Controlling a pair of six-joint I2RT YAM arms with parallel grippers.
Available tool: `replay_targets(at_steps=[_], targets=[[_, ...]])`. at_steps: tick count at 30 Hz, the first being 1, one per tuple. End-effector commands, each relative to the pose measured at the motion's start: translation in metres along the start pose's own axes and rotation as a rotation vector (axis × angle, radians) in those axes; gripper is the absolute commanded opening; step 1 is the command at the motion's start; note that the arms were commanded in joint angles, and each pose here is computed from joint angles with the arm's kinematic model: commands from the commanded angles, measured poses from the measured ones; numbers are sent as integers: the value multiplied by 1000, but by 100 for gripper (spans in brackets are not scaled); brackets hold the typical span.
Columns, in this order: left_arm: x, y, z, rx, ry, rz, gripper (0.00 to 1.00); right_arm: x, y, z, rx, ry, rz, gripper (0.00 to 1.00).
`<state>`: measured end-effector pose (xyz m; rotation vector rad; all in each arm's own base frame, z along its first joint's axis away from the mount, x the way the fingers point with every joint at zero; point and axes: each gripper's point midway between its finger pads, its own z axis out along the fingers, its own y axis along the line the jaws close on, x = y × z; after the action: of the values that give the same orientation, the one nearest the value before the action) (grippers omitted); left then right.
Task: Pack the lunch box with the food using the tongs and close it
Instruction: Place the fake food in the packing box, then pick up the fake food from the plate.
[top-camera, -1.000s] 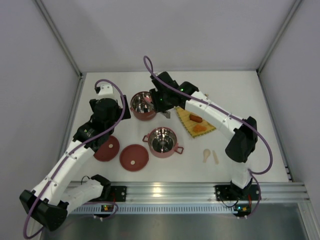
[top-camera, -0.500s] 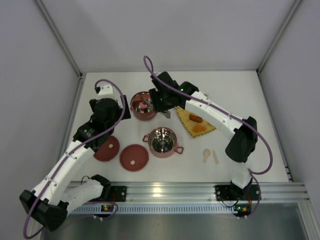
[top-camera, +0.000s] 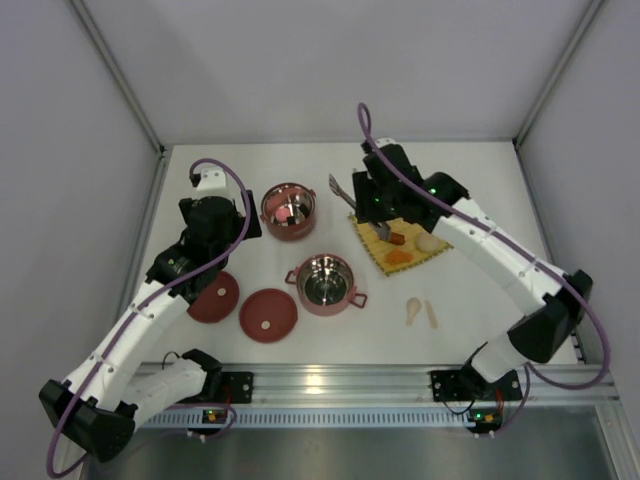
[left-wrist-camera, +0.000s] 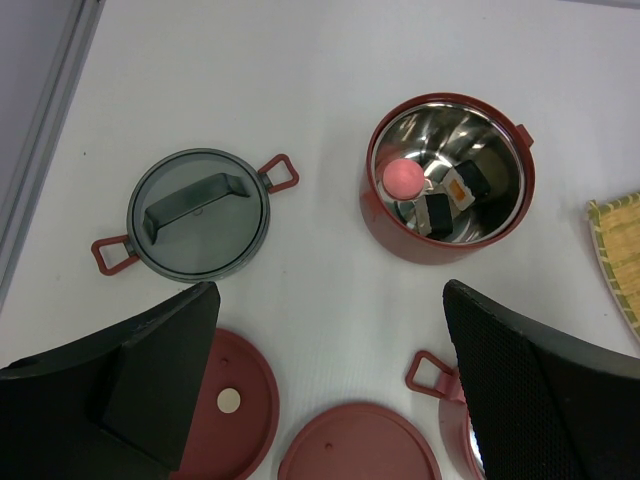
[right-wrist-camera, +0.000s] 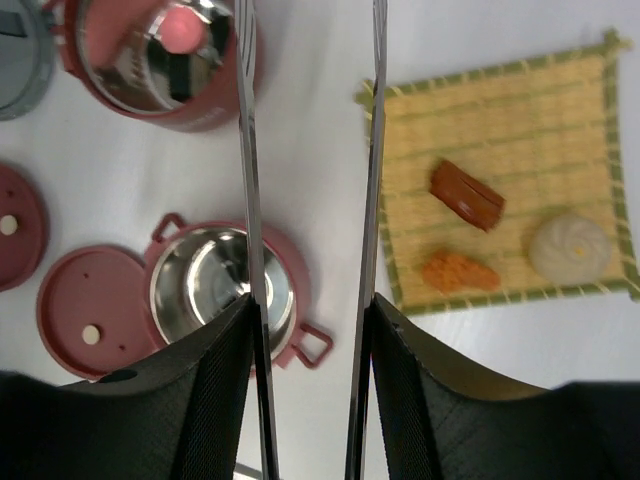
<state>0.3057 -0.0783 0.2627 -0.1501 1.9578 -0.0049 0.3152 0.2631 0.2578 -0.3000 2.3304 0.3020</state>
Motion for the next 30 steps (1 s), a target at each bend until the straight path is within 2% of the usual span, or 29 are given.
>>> replay_targets(at_steps=[1,7,11,23,30], targets=[[-14,-2,-3,8,-35,-19,99,15,-55,-33,114,-27,95,47],[-16,-2,-6,19,-45,-27,99,72,-132,-64,299,11,246,48],[-18,-3,-8,27,-50,-33,99,97,-155,-77,359,30,300,50],[-19,-5,-10,44,-54,-38,99,141,-169,-65,405,126,303,50],[-19,-5,-10,43,-54,-40,99,148,-168,-45,382,146,295,50]])
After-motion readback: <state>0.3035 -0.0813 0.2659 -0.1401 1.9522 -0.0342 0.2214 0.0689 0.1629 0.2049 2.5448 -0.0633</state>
